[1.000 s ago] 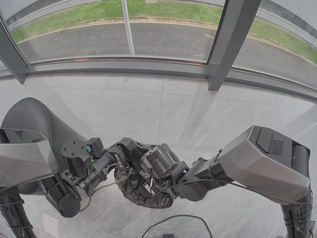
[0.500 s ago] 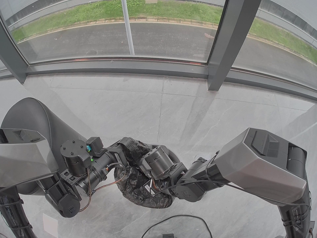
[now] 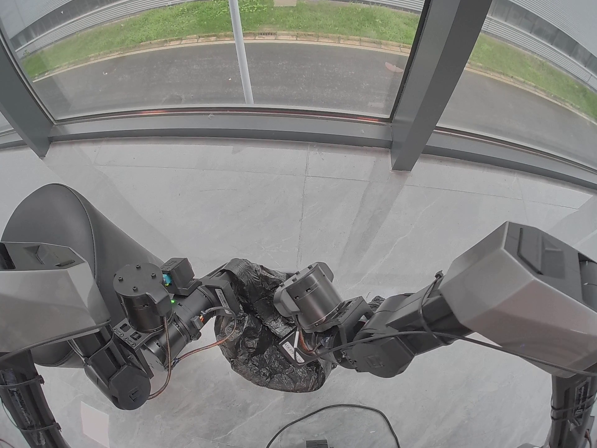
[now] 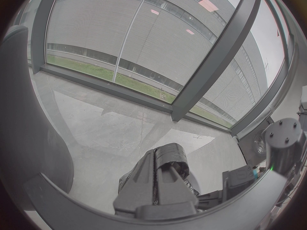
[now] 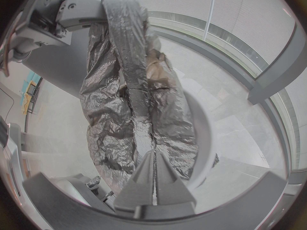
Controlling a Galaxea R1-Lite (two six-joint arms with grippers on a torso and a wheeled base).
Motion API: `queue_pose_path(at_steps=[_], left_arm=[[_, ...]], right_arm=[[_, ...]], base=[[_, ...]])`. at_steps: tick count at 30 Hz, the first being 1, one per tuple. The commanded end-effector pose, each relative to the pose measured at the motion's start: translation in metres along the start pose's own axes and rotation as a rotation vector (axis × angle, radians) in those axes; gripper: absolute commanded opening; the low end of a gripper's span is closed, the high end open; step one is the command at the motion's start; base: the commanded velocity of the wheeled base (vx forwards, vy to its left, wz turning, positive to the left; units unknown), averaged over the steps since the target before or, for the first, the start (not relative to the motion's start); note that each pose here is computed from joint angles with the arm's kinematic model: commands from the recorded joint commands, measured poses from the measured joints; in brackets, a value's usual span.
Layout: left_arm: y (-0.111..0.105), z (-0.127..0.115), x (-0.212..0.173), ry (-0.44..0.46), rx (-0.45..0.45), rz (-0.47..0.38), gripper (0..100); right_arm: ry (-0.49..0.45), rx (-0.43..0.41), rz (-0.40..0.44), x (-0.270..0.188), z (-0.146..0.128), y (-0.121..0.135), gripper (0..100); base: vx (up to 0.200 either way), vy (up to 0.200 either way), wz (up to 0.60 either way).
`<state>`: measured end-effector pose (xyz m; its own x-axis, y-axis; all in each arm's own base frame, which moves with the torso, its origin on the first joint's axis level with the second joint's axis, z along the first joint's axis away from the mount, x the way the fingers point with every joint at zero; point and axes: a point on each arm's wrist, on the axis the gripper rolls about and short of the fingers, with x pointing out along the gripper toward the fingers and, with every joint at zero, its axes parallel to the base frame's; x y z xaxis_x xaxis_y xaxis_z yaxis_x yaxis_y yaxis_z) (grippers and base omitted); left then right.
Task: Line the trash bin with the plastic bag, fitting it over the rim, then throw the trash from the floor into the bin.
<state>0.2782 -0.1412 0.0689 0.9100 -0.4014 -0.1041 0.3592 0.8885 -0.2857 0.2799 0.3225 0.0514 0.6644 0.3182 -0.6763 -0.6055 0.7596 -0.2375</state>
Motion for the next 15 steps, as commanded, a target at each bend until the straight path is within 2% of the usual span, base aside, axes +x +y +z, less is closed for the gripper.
queue_pose_path(at_steps=[1,7,8,9,15], left_arm=[[0.0,0.0,-0.001,0.001,0.0,0.0,0],[0.0,0.0,0.0,0.001,0.0,0.0,0],[0.0,-0.001,-0.001,0.004,-0.001,0.001,0],[0.0,-0.001,-0.001,0.004,-0.001,0.001,0],[0.0,-0.001,-0.001,0.004,0.0,0.001,0]], right_arm=[[-0.023,0.009,-0.033,-0.03,0.003,-0.01,0],[0.022,-0.02,-0.002,-0.031,-0.016,0.004,0],[0.019,-0.035,0.012,-0.027,-0.02,0.013,0],[0.017,-0.037,0.012,-0.024,-0.022,0.016,100],[0.002,-0.072,0.033,-0.02,-0.026,0.035,100]], base=[[0.0,0.0,0.0],[0.0,0.0,0.0],[0.0,0.0,0.0],[0.0,0.0,0.0],[0.0,0.0,0.0]])
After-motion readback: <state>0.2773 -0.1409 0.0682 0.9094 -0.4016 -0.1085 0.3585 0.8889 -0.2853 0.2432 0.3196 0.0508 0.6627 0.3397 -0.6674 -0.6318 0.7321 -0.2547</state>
